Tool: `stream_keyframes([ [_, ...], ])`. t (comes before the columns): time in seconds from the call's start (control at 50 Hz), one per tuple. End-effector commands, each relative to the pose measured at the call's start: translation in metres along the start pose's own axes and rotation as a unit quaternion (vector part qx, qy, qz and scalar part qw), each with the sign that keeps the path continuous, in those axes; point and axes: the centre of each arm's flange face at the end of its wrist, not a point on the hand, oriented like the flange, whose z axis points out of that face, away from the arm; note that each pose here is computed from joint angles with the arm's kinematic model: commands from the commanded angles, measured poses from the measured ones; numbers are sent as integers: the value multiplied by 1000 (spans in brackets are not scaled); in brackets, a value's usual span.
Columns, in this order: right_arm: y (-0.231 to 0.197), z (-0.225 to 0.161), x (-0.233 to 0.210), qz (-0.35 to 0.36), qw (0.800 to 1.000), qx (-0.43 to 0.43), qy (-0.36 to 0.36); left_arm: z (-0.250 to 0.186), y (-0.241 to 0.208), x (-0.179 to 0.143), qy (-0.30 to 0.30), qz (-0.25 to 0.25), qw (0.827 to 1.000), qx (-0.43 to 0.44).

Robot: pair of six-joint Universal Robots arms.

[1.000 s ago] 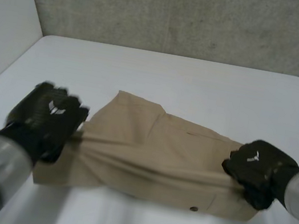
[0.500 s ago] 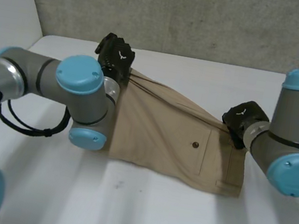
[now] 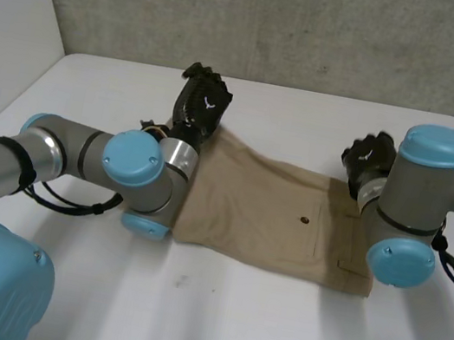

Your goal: Fold the shorts.

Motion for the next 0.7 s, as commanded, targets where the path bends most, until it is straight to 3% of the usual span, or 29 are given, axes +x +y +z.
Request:
stream_keyframes([
  [0.02, -43, -16, 62, 88, 988, 85, 93, 2, -27, -18, -23, -7, 999, 26],
  [0.14, -72, -59, 104, 173, 967, 148, 113, 1, -55, -63, -77, -28, 996, 42],
  [0.32, -55, -103, 86, 182, 978, 105, 6, -33, -81, -118, -113, -123, 986, 13],
  [0.38, -39, -117, 80, 213, 975, 63, -28, -57, -90, -135, -97, -174, 980, 3],
  [0.5, -12, -137, 57, 294, 949, 21, -110, -93, -92, -145, -55, -240, 968, -42],
  [0.6, 12, -141, 43, 315, 938, -10, -142, -113, -87, -142, -21, -273, 957, -90],
  [0.7, 28, -141, 34, 326, 933, -20, -153, -133, -71, -140, 10, -320, 932, -171],
])
